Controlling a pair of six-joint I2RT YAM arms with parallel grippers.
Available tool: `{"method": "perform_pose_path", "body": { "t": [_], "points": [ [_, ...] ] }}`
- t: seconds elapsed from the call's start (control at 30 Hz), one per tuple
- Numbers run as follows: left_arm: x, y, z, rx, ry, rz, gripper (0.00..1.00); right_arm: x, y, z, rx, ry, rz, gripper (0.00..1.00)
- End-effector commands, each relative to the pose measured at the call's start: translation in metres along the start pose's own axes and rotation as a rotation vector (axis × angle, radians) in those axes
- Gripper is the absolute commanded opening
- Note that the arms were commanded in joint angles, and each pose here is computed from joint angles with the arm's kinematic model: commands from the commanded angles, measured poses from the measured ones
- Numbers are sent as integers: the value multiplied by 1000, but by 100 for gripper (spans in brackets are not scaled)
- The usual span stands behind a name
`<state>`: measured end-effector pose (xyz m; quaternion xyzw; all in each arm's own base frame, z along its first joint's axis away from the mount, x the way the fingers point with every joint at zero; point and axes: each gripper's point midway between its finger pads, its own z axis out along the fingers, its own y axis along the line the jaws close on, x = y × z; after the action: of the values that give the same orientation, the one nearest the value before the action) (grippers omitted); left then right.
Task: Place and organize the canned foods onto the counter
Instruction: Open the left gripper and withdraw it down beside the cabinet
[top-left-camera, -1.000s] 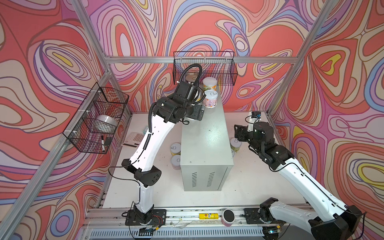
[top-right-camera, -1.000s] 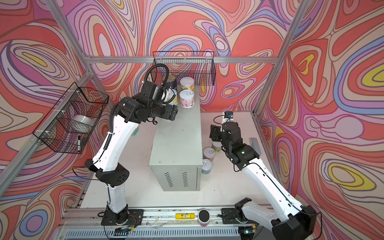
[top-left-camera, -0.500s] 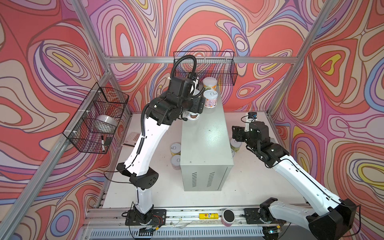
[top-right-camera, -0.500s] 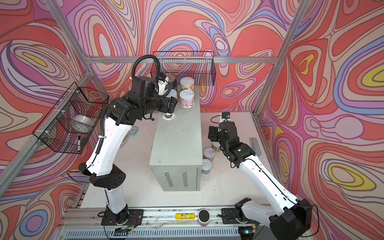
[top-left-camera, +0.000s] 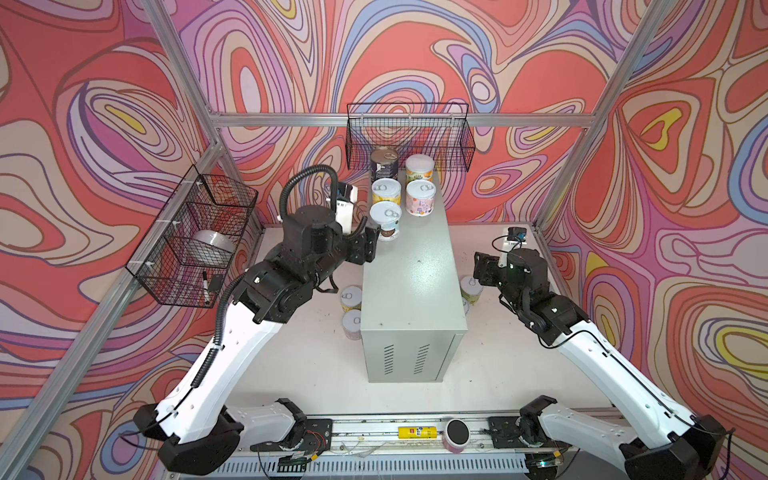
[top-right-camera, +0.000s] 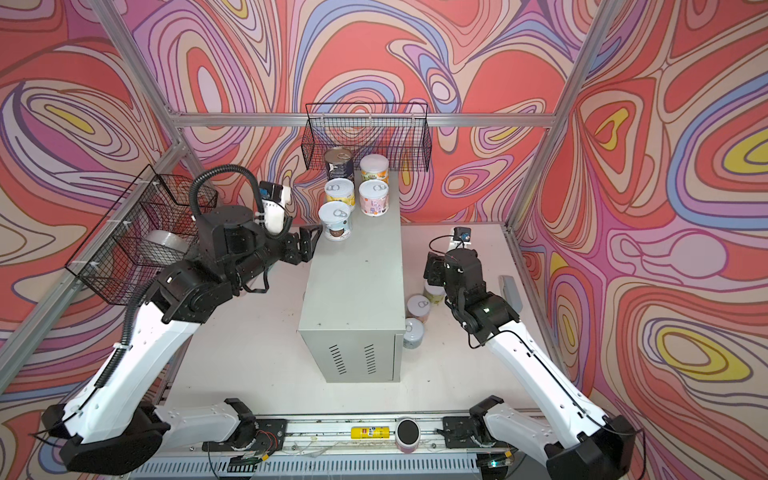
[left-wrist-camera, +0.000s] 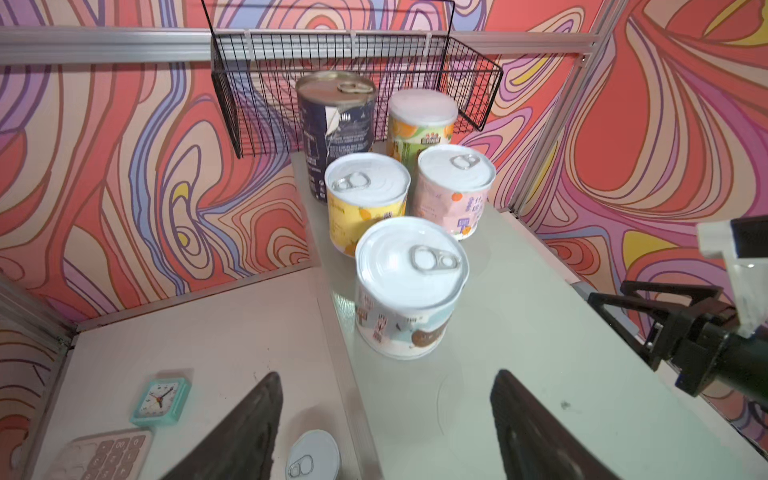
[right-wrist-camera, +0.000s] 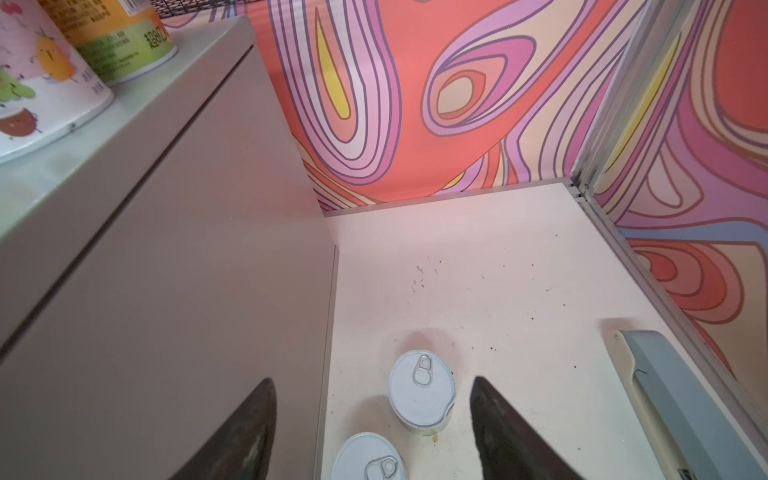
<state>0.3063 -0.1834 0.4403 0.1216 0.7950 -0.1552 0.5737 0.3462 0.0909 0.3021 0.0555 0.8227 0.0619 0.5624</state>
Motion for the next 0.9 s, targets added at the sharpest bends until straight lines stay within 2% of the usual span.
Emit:
{"method": "perform_pose_path", "body": {
  "t": [0.0, 0.17, 0.4, 0.57, 0.7, 0.77, 0.87],
  "points": [
    [-3, 7, -22, -7, -82, -47, 82, 2, -8, -1, 28, -8, -33, 74],
    [32, 36, -36, -140, -14, -3, 100, 5, -6, 7, 28, 27, -91, 74],
    [63, 76, -51, -344, 31, -11, 100, -2, -7, 13, 47, -15, -75, 79],
    [88, 71, -29, -314, 61, 50, 100, 15, 0, 26, 21, 49, -106, 81],
    [95, 78, -23, -363, 55, 46, 100, 37, 6, 37, -11, 119, -116, 84],
    [98, 86, -27, -403, 32, 9, 100, 40, -1, 35, 18, 114, -49, 84],
    [110, 101, -35, -461, 85, -85, 100, 40, -11, 35, 61, 96, 6, 83]
  ]
}}
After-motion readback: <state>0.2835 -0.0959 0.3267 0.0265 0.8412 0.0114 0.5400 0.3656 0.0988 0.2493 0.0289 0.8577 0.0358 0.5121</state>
